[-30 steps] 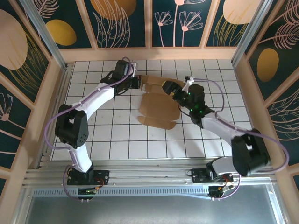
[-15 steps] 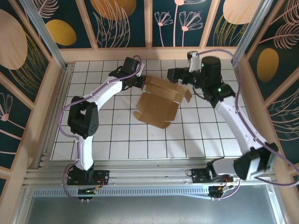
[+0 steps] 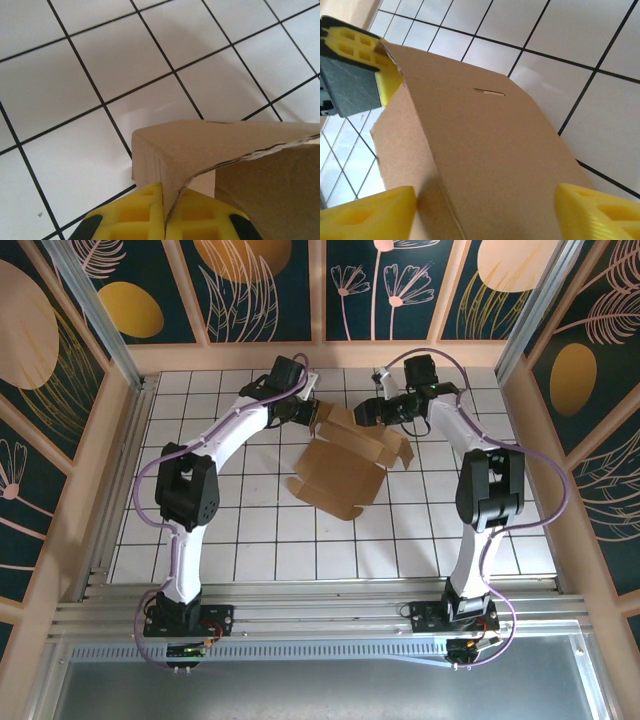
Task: Fold the paper box
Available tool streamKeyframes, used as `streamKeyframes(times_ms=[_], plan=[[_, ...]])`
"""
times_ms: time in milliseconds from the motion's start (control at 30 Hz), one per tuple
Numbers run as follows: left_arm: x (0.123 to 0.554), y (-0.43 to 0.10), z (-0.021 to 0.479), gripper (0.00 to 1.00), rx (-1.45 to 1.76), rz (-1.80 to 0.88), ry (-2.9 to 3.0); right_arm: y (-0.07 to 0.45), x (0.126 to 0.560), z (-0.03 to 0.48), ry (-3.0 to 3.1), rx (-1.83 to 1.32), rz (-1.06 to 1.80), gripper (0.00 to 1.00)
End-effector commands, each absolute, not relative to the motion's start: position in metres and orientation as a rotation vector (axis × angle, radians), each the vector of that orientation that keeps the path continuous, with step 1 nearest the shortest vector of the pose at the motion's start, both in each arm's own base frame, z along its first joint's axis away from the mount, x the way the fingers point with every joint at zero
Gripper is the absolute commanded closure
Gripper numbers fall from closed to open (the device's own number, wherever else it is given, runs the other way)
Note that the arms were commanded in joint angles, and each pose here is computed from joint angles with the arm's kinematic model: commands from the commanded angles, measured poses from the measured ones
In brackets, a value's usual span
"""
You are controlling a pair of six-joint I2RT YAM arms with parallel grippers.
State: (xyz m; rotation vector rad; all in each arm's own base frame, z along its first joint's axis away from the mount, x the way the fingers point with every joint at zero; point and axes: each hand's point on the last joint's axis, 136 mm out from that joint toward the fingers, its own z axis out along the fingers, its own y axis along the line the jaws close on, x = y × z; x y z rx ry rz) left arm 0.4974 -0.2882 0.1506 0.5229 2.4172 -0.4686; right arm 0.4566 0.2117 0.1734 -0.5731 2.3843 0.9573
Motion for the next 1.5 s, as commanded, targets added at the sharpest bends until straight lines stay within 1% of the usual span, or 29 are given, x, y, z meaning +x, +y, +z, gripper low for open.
streamKeyframes(times_ms=[0, 200, 433, 567, 667, 867, 933, 1033, 1200, 1333, 1400, 1433, 1467], plan=[[0.493, -0.292, 0.145, 1.0, 0.549, -0.479, 2.471, 0.213, 0.458, 0.188, 2.352, -0.586, 1.061, 0.31], [0.49, -0.296, 0.145, 1.0, 0.562, -0.494, 2.51, 0.206, 0.457, 0.18, 2.361, -0.555, 1.098, 0.33], [0.47, -0.318, 0.161, 1.0, 0.579, -0.658, 2.517, 0.203, 0.457, 0.159, 2.418, -0.508, 1.138, 0.43], [0.473, -0.323, 0.173, 1.0, 0.499, -0.699, 2.537, 0.202, 0.459, 0.151, 2.425, -0.48, 1.13, 0.48], [0.476, -0.326, 0.177, 1.0, 0.453, -0.721, 2.548, 0.2, 0.459, 0.145, 2.441, -0.462, 1.107, 0.5], [0.471, -0.34, 0.175, 1.0, 0.437, -0.844, 2.569, 0.201, 0.456, 0.141, 2.449, -0.45, 1.121, 0.51], [0.478, -0.341, 0.177, 1.0, 0.474, -0.801, 2.524, 0.202, 0.455, 0.142, 2.444, -0.447, 1.14, 0.52], [0.496, -0.336, 0.178, 1.0, 0.408, -0.724, 2.499, 0.205, 0.454, 0.142, 2.441, -0.448, 1.151, 0.52], [0.495, -0.356, 0.163, 1.0, 0.281, -0.934, 2.577, 0.207, 0.454, 0.139, 2.447, -0.447, 1.15, 0.52], [0.491, -0.358, 0.154, 1.0, 0.228, -0.966, 2.62, 0.206, 0.453, 0.135, 2.458, -0.443, 1.138, 0.53], [0.491, -0.358, 0.156, 0.99, 0.219, -0.975, 2.621, 0.206, 0.453, 0.135, 2.461, -0.444, 1.137, 0.54], [0.489, -0.359, 0.158, 0.96, 0.236, -0.98, 2.614, 0.206, 0.453, 0.135, 2.461, -0.444, 1.137, 0.53], [0.489, -0.358, 0.159, 0.89, 0.267, -0.96, 2.604, 0.206, 0.454, 0.136, 2.459, -0.444, 1.136, 0.54]])
